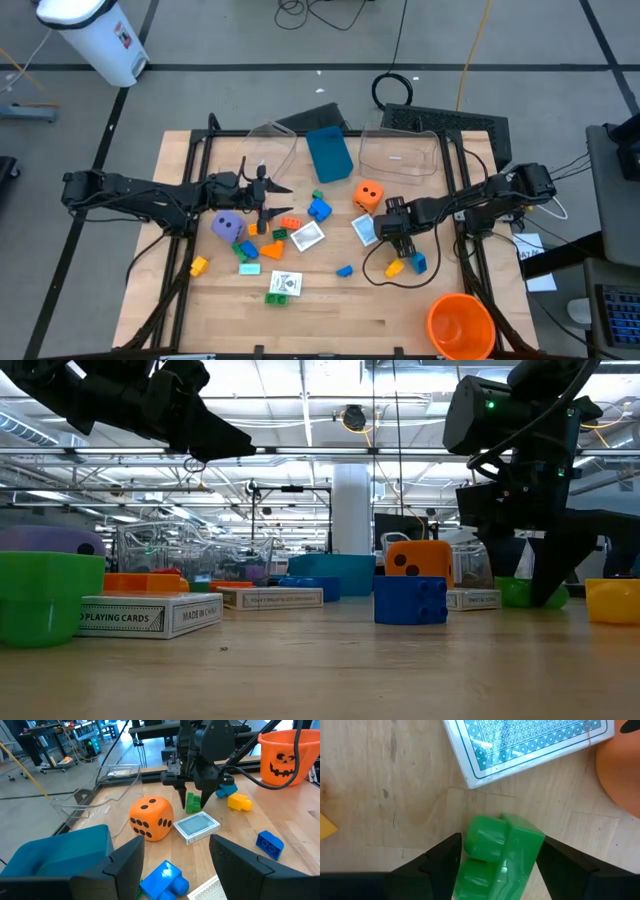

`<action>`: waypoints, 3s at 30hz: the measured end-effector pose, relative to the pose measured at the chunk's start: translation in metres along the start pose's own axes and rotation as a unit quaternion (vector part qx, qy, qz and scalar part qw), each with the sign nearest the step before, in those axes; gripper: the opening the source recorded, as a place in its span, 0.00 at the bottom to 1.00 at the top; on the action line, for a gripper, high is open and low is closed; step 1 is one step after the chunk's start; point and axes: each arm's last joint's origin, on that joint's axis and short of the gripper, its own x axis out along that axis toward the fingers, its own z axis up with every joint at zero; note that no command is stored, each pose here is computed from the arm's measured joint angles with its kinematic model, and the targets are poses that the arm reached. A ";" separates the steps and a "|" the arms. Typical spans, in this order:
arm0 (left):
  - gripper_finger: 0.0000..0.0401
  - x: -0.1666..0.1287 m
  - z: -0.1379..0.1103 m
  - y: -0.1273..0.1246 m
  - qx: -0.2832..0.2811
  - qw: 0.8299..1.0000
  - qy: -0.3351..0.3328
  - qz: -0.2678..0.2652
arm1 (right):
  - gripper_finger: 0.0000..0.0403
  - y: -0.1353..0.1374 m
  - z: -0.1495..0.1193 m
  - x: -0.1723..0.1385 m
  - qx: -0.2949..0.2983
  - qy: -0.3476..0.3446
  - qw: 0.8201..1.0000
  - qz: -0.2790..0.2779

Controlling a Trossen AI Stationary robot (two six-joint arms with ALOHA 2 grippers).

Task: Pick & Place Toys
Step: Put the green game piece into the left transparent bin

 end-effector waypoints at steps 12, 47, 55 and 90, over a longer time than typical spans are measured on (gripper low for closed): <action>0.57 0.000 0.000 0.000 0.000 1.000 0.000 0.000 | 0.41 0.000 0.000 0.000 -0.001 -0.001 1.000 0.001; 0.57 0.000 0.000 0.000 0.006 1.000 0.000 0.000 | 0.39 -0.006 0.001 -0.001 0.014 -0.010 1.000 -0.011; 0.57 0.000 0.000 0.001 0.007 1.000 0.001 0.011 | 0.39 -0.011 0.011 -0.020 0.030 -0.100 0.994 -0.017; 0.57 0.000 0.000 0.002 0.003 1.000 0.002 0.016 | 0.52 -0.018 0.010 -0.023 0.104 -0.110 0.988 -0.018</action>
